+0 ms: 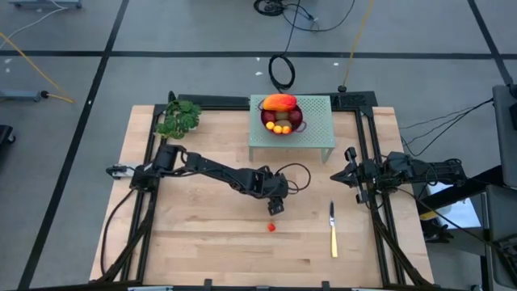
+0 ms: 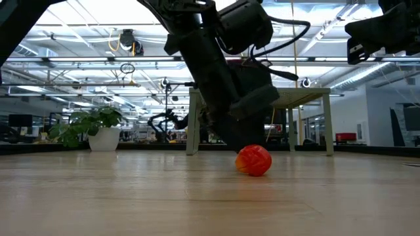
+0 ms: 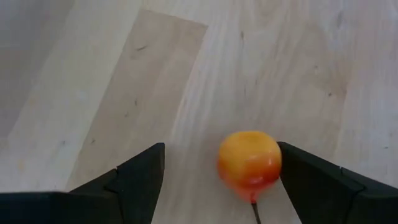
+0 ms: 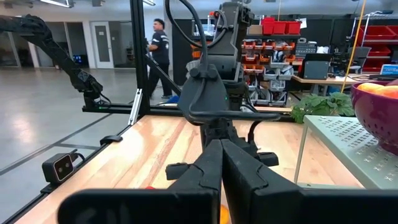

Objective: Pick & Place Fruit
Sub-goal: Put the pear into the strainer bowl on the shelf

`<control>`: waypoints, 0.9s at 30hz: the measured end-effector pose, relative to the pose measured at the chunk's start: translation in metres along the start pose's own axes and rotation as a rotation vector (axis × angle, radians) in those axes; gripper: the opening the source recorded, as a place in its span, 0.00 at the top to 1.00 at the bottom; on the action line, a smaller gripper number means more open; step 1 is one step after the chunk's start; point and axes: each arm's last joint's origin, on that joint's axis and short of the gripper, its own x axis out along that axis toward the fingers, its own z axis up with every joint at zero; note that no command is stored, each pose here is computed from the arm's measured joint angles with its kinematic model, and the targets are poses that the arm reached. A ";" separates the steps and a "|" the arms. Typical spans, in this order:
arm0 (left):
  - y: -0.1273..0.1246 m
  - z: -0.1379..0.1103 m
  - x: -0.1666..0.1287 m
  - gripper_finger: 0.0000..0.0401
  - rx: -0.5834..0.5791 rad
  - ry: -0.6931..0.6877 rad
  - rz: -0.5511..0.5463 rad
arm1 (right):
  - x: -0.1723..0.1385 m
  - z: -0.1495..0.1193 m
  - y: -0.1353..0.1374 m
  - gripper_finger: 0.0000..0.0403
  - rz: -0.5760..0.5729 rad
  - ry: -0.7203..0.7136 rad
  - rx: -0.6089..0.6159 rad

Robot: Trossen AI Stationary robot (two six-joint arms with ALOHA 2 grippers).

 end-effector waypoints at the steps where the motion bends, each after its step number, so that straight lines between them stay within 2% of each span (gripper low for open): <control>1: 0.001 0.000 0.000 0.25 0.001 0.000 0.001 | 0.000 0.000 0.000 1.00 0.000 0.000 0.000; 13: 0.001 0.000 0.000 0.46 0.007 0.006 0.001 | 0.000 0.000 0.000 1.00 0.000 0.000 0.000; 23: 0.001 0.000 -0.001 0.69 -0.027 0.006 0.001 | 0.000 0.000 0.000 1.00 0.000 0.000 0.000; 27: 0.001 0.000 -0.001 0.73 -0.046 0.006 0.000 | 0.000 0.000 0.000 1.00 0.000 0.000 0.000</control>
